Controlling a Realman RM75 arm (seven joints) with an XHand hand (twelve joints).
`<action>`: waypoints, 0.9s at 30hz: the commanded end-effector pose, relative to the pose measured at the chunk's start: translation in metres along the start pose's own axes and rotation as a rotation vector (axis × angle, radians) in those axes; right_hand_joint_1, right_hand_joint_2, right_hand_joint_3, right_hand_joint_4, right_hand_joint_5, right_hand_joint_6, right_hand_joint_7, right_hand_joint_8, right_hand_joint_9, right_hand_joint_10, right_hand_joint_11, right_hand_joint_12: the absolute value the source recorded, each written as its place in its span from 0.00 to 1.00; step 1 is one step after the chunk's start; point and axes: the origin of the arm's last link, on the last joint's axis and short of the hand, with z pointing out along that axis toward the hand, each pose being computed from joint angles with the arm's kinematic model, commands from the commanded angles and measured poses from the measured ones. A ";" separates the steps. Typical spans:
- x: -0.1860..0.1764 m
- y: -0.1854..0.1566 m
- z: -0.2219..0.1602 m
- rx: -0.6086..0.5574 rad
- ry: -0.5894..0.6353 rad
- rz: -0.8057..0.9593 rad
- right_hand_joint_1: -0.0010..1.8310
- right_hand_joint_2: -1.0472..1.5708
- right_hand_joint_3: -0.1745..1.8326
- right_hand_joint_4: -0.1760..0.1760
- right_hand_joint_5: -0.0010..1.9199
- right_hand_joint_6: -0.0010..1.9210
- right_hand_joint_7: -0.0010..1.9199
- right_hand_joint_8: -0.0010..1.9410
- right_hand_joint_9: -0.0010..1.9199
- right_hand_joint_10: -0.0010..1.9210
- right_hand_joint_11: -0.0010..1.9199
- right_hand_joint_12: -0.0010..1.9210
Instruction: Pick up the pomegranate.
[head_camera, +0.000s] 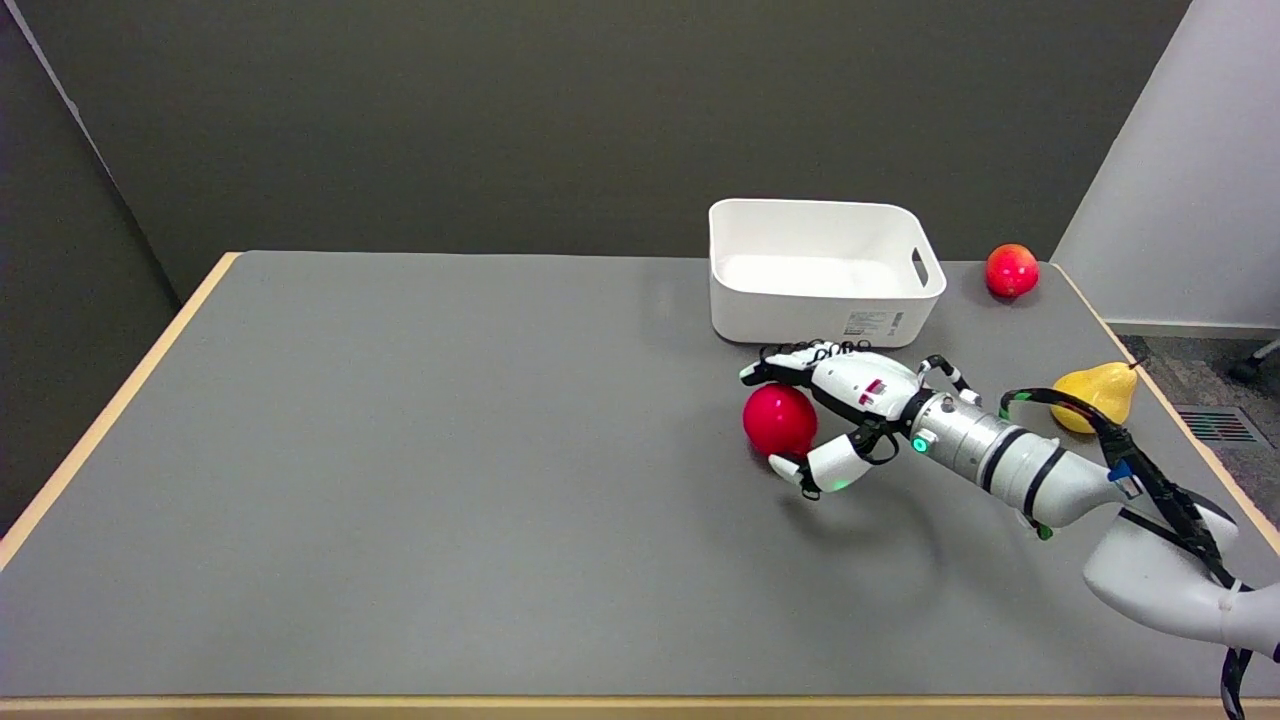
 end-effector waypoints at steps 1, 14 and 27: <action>-0.002 0.000 0.002 0.008 0.002 -0.003 0.43 0.63 0.57 0.63 0.14 0.25 0.20 0.20 0.16 0.46 0.10 0.71; -0.003 -0.006 0.004 0.068 0.044 -0.031 0.52 0.69 0.55 0.62 0.21 0.49 0.33 0.41 0.32 0.63 0.24 0.84; 0.006 -0.006 0.007 0.074 0.069 -0.080 0.64 0.84 0.20 0.23 0.30 0.82 0.45 0.66 0.43 0.69 0.38 0.93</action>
